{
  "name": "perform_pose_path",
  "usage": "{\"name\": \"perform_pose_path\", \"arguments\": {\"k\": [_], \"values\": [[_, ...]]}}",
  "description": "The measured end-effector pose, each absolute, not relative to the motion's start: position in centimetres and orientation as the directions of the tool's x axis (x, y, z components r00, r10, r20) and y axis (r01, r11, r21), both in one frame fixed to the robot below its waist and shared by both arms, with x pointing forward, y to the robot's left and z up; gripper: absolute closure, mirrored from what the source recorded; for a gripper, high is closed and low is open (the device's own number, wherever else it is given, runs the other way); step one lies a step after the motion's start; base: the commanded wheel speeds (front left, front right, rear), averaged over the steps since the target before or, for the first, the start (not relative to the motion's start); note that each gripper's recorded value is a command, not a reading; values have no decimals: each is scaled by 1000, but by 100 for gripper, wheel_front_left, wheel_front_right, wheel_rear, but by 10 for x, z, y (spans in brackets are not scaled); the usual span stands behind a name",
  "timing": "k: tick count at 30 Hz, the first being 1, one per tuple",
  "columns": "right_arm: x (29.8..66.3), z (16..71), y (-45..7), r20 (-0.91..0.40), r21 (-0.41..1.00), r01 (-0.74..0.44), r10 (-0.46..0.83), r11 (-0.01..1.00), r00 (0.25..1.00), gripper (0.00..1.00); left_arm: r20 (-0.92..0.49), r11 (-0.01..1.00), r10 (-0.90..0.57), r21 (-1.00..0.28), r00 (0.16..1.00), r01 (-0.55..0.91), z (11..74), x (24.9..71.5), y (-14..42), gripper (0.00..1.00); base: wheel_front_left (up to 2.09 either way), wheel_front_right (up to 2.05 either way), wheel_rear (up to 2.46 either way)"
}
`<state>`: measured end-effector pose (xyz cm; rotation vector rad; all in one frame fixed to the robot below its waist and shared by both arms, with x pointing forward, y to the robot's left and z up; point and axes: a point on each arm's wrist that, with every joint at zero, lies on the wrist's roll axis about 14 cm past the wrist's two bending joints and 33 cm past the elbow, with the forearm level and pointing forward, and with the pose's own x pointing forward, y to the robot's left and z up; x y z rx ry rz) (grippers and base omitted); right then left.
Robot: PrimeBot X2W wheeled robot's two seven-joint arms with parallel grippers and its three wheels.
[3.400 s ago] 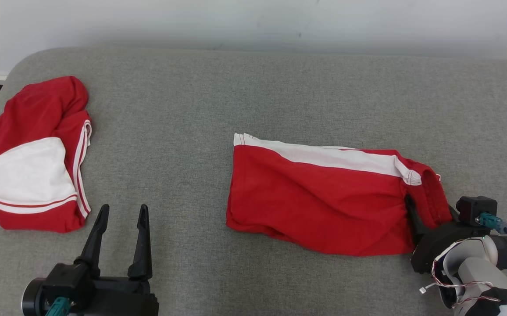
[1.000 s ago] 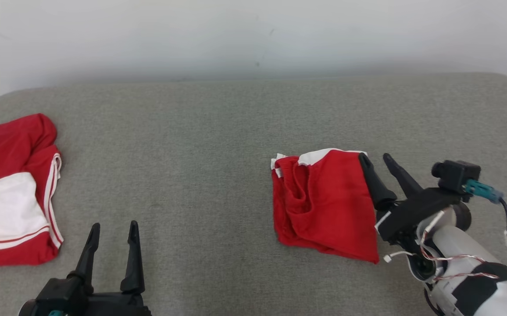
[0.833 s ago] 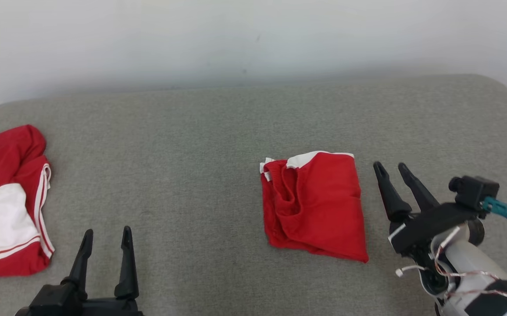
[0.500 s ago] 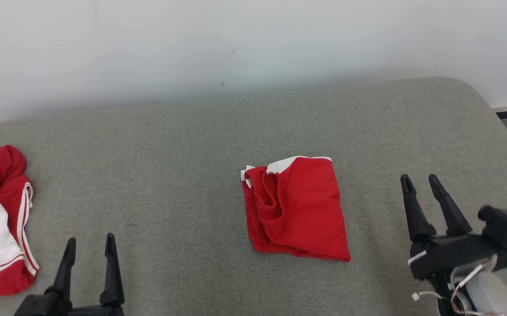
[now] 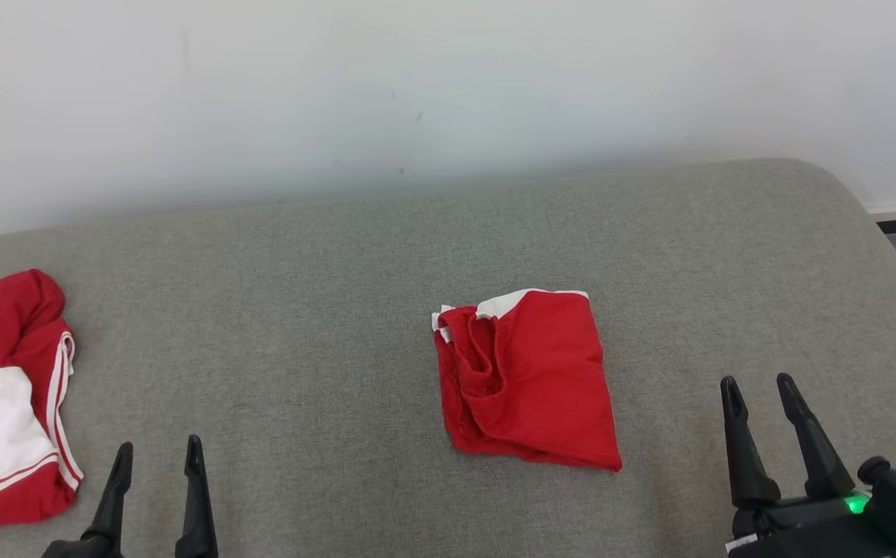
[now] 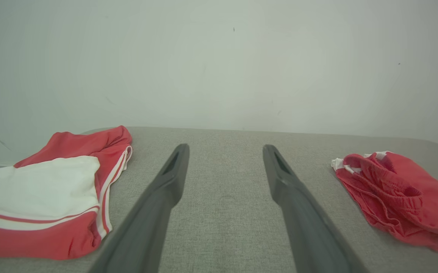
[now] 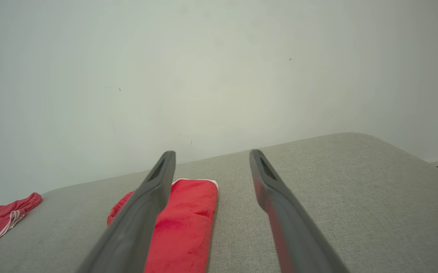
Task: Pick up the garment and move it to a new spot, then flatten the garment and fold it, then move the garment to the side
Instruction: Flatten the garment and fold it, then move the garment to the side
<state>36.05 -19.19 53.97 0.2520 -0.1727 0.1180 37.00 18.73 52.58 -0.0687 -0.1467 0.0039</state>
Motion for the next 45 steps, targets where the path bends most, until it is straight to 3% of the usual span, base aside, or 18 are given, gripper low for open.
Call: {"name": "perform_pose_path", "arguments": {"k": [12,45], "values": [[348,527,-183,151,184,-143,116,972,982,0,138,1000,-11,-3,990,11,524,359,188,0,0,0,0],[351,504,-181,69,172,-137,127,976,990,0,104,1000,16,-22,994,-14,513,338,198,0,0,0,0]]}}
